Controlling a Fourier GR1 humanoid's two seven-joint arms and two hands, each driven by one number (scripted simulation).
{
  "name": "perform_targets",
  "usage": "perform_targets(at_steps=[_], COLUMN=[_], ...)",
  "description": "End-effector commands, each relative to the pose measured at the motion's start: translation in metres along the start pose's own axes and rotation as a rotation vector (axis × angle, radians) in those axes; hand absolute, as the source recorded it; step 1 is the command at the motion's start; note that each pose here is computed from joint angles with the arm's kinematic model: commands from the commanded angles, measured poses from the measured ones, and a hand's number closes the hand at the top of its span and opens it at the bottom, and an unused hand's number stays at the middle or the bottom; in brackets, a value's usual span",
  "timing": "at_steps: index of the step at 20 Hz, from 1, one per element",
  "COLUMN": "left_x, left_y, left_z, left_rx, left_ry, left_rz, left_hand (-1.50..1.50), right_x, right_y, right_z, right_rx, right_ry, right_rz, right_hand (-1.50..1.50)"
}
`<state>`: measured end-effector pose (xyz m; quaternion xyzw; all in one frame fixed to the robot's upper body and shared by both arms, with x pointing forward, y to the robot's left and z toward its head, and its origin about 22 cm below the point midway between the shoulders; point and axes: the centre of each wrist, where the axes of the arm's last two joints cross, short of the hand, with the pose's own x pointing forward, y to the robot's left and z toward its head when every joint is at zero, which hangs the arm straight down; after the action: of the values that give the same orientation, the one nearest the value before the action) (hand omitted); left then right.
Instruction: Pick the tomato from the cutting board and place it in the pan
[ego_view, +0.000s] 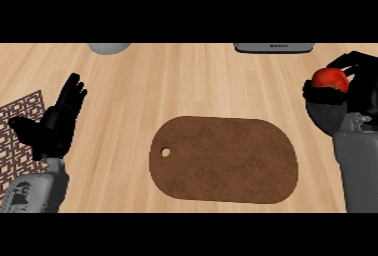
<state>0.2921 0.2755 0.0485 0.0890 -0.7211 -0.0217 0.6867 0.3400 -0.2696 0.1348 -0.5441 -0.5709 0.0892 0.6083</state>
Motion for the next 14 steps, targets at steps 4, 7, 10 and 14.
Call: perform_targets(at_steps=[4, 7, 10, 14], left_x=[0.005, -0.008, -0.006, 0.017], left_y=[-0.016, -0.006, -0.019, -0.015], left_z=[-0.005, -0.004, -0.005, -0.012], left_rx=[-0.015, -0.006, -0.025, -0.035], left_ry=[-0.013, -0.012, -0.012, -0.021], left_rz=[-0.001, 0.005, 0.002, 0.013], left_hand=[0.00, 0.00, 0.00, 0.00], right_x=[-0.093, -0.126, -0.145, -0.183], right_y=[-0.012, -0.012, 0.000, -0.002], right_z=[-0.056, -0.074, -0.083, -0.084], right_rx=[-0.093, -0.121, -0.103, -0.119], right_ry=[0.045, 0.071, 0.072, 0.096], right_rz=[0.168, 0.213, 0.212, 0.208], right_hand=[1.50, 1.50, 1.50, 1.50])
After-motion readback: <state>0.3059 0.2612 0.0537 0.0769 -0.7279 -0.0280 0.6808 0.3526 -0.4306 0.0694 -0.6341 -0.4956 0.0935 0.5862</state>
